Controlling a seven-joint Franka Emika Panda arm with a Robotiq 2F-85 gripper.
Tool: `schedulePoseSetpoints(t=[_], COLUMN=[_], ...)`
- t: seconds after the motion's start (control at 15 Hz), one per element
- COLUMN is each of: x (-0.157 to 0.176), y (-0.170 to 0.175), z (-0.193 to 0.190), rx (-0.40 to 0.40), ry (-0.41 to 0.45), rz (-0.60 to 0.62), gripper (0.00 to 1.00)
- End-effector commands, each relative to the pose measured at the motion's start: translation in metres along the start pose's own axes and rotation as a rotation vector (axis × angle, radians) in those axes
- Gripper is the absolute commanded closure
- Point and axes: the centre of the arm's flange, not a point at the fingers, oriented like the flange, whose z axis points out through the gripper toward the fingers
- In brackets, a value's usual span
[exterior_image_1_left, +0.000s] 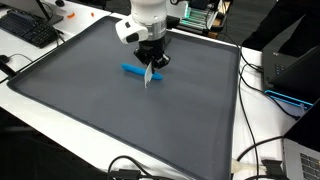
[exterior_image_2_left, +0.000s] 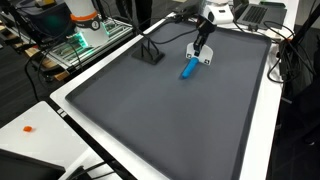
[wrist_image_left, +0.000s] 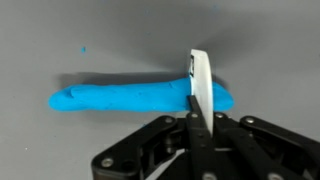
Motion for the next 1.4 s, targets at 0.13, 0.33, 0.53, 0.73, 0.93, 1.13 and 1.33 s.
schedulePoseSetpoints(t=[0.13, 0.33, 0.53, 0.73, 0.93, 1.13, 1.33], x=[-0.008, -0.012, -0.016, -0.019, -0.020, -0.020, -0.020], y=[0.010, 0.011, 0.007, 0.003, 0.000, -0.006, -0.011], z=[0.026, 0.021, 0.019, 0.020, 0.017, 0.012, 0.005], rx=[0.047, 0.060, 0.085, 0.117, 0.137, 0.155, 0.161], ry=[-0.082, -0.097, -0.117, -0.143, -0.160, -0.173, -0.180], rz=[0.053, 0.057, 0.027, 0.000, -0.024, -0.047, -0.068], gripper=[0.99, 0.99, 0.99, 0.99, 0.99, 0.99, 0.99])
